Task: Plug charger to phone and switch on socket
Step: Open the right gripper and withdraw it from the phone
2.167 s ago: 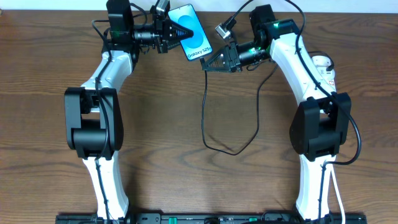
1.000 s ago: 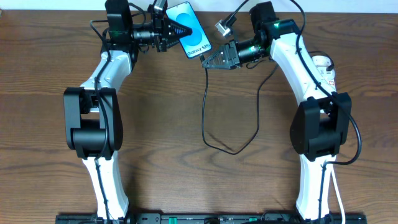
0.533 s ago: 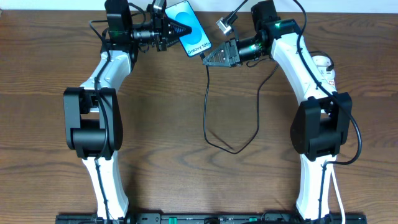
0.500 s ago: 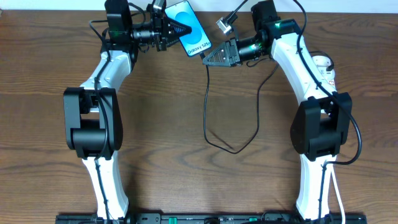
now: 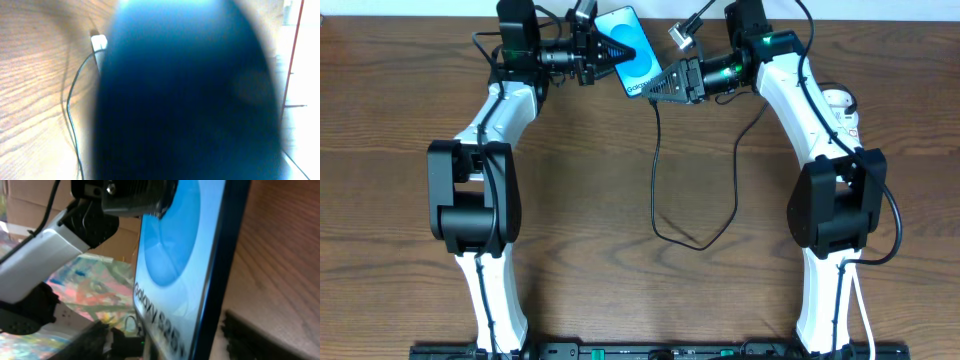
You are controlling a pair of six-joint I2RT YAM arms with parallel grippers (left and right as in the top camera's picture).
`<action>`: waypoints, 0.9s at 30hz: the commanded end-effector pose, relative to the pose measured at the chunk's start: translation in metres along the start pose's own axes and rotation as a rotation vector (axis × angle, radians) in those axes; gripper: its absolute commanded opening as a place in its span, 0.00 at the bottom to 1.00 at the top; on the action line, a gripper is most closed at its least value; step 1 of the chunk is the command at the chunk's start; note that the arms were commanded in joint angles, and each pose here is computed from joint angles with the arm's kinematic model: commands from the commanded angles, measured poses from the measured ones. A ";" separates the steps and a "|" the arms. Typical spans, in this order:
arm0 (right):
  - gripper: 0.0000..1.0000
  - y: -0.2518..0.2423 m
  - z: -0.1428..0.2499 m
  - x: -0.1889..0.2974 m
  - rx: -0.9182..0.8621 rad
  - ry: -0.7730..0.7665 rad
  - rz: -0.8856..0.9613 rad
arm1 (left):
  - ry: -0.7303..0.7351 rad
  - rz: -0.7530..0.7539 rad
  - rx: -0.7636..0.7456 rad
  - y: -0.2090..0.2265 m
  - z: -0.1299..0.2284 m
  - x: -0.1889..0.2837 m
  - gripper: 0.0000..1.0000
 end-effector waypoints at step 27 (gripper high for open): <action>0.99 -0.051 -0.018 0.120 -0.217 -0.321 0.354 | -0.056 -0.068 -0.131 0.066 0.005 0.004 0.07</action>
Point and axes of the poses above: each gripper's point midway between its finger pads, its own x axis back along the fingers, its own y axis along the line the jaws close on, z = x × y, the point moved 8 cm from there along x, back along the fingers, and after that the axes turned 14 degrees about -x, right-handed, at the moved point
